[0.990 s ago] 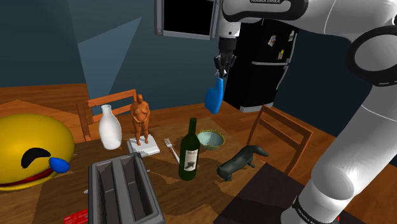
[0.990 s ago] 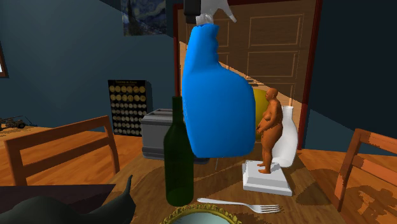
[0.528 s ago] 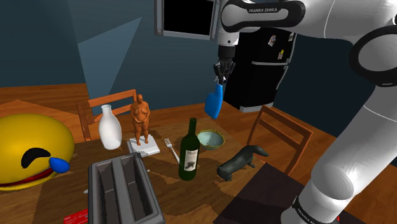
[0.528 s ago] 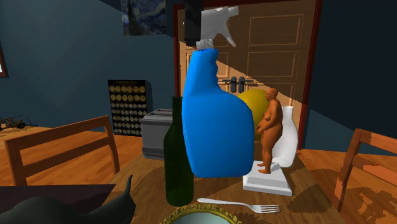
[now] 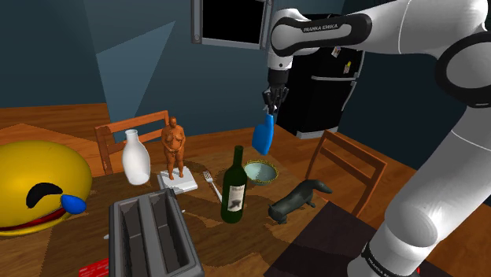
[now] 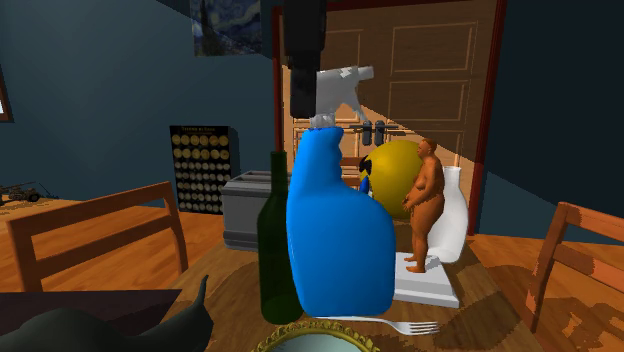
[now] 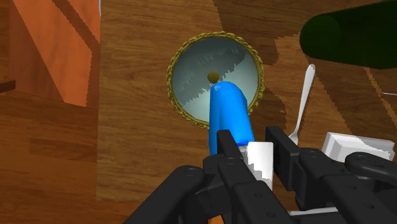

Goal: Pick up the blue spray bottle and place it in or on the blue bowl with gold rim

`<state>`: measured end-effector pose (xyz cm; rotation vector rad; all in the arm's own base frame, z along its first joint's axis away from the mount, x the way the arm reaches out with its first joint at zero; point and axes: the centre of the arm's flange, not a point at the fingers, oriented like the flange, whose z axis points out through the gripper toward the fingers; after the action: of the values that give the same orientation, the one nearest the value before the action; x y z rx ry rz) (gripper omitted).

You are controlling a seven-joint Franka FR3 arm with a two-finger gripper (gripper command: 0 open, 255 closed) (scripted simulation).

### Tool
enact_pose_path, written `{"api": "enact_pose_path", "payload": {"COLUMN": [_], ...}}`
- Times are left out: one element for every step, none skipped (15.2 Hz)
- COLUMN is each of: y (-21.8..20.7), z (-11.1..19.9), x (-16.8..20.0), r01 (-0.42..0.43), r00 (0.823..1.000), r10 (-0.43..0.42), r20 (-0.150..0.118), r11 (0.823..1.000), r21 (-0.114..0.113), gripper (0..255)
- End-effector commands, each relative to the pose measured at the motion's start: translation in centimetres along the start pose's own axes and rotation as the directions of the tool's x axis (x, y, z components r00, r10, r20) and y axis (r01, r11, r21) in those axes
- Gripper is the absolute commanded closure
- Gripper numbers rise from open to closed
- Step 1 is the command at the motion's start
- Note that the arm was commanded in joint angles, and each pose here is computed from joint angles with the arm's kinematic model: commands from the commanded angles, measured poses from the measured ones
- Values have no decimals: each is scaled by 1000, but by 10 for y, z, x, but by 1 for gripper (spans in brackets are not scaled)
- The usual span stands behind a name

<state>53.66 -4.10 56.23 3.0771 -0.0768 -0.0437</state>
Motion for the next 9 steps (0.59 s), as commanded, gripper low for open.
{"api": "enact_pose_path", "payload": {"y": [0,-1,-1,-1,-2,-2,-2,-3,-3], "z": [10,16,21,26,31,37,42,47,53], "x": [0,0,0,0,0,1,1,1,1], "r01": [0,0,0,0,0,0,0,0,0], "r00": [1000,1000,1000,1000,1000,1000,1000,1000,1000], "r10": [0,0,0,0,0,0,0,0,0], "r20": [-1,-1,-1,-1,-1,-1,-1,-1,-1], "r11": [1000,1000,1000,1000,1000,1000,1000,1000,1000], "r21": [0,0,0,0,0,0,0,0,0], "gripper": [255,255,255,255,255,255,255,255,255]}}
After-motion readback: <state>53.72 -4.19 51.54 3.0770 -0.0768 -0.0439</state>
